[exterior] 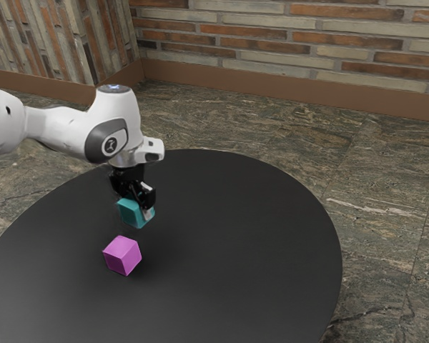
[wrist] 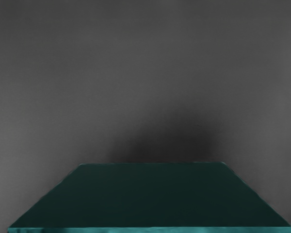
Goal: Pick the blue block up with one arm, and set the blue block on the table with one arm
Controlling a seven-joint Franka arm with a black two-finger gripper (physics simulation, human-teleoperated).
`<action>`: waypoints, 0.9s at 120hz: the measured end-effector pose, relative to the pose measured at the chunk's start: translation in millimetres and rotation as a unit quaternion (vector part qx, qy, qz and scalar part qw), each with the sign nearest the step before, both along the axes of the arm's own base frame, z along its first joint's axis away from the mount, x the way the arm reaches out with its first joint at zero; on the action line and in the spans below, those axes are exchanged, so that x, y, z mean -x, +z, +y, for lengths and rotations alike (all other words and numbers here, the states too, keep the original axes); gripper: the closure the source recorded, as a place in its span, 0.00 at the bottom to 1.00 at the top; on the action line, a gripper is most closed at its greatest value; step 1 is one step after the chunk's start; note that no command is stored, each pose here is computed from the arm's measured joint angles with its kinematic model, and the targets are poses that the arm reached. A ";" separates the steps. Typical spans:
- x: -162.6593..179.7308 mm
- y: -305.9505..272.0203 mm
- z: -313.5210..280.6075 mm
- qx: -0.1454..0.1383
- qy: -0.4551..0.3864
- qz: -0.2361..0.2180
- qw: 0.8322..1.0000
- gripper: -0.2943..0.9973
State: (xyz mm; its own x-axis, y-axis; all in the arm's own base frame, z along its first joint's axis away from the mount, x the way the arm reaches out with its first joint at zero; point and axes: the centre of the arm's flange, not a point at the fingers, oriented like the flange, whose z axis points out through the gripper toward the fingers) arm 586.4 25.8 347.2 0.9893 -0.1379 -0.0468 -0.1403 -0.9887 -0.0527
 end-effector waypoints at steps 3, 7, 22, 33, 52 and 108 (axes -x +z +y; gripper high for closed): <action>-11.8 -2.5 -6.2 0.002 -0.005 0.002 1.000 0.47; -24.7 -8.3 -12.8 0.004 -0.010 0.006 1.000 0.48; -48.7 -35.4 -16.6 0.009 -0.010 0.028 1.000 0.48; -54.7 -40.5 -17.9 0.010 -0.010 0.035 0.999 0.48; -54.7 -45.0 -18.3 0.014 -0.007 0.044 0.999 0.42; -44.2 46.8 -22.8 0.014 -0.008 0.000 1.000 0.25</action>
State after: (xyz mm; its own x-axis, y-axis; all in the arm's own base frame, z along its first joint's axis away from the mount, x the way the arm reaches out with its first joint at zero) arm 630.6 3.0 394.0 0.9871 -0.1541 -0.0438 -0.1553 -0.9875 -0.0258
